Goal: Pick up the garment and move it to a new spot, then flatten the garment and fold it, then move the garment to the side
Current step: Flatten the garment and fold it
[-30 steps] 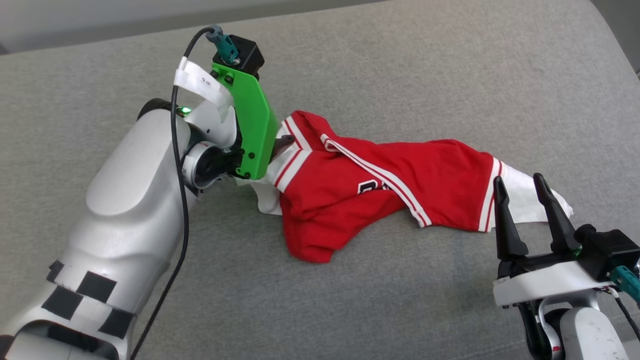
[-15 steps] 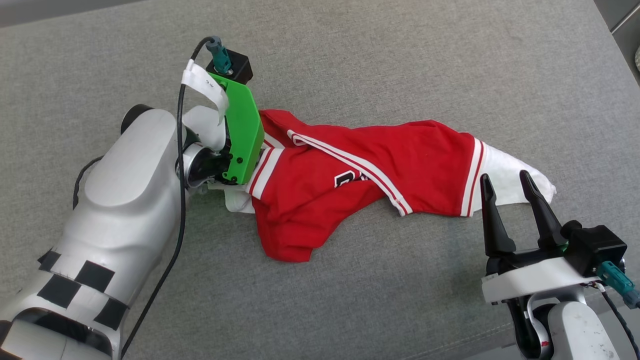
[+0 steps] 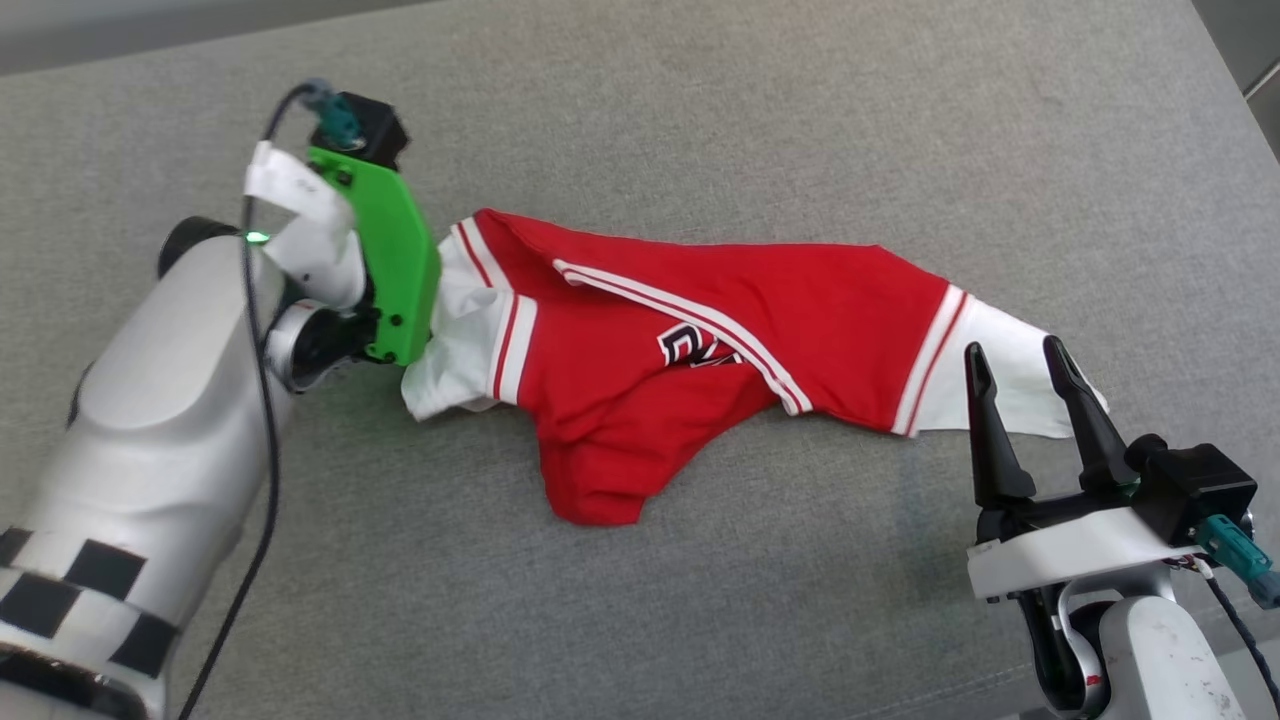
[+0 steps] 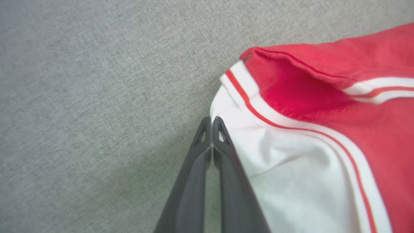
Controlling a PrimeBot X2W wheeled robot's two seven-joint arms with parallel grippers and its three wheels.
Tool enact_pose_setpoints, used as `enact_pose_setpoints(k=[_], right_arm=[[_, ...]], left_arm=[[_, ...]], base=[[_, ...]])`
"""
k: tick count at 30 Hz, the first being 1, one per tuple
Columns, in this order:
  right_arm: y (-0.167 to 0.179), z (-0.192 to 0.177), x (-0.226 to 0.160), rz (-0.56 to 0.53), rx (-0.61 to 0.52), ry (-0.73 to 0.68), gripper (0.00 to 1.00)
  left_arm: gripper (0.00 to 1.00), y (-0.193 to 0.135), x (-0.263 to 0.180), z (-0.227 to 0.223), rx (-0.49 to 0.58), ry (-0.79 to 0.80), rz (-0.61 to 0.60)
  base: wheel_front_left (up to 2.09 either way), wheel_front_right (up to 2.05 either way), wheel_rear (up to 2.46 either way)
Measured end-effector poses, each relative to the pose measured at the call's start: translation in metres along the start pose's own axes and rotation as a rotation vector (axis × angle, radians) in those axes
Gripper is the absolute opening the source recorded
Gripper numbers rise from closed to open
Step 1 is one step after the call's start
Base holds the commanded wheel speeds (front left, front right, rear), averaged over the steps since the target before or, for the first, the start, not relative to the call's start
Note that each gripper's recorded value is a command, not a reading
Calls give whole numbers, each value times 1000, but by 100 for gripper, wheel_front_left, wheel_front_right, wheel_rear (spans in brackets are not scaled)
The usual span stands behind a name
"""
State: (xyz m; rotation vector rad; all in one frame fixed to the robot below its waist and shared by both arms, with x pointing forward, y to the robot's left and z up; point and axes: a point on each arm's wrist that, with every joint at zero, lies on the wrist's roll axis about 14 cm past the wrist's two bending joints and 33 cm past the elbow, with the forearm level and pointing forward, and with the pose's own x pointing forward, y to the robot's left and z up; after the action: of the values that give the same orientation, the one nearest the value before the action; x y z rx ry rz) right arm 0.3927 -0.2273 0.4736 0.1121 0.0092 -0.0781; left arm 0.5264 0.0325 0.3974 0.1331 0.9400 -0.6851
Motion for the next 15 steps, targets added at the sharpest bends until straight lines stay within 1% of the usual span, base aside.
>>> enact_pose_setpoints(k=[7, 15], right_arm=[[9, 13, 0, 34, 7, -41, 100], [36, 15, 6, 115, 23, -45, 100]], left_arm=[[0, 45, -56, 11, -35, -154, 119], [0, 83, -117, 3, -54, -227, 252]], base=[[0, 0, 0], [0, 0, 0]])
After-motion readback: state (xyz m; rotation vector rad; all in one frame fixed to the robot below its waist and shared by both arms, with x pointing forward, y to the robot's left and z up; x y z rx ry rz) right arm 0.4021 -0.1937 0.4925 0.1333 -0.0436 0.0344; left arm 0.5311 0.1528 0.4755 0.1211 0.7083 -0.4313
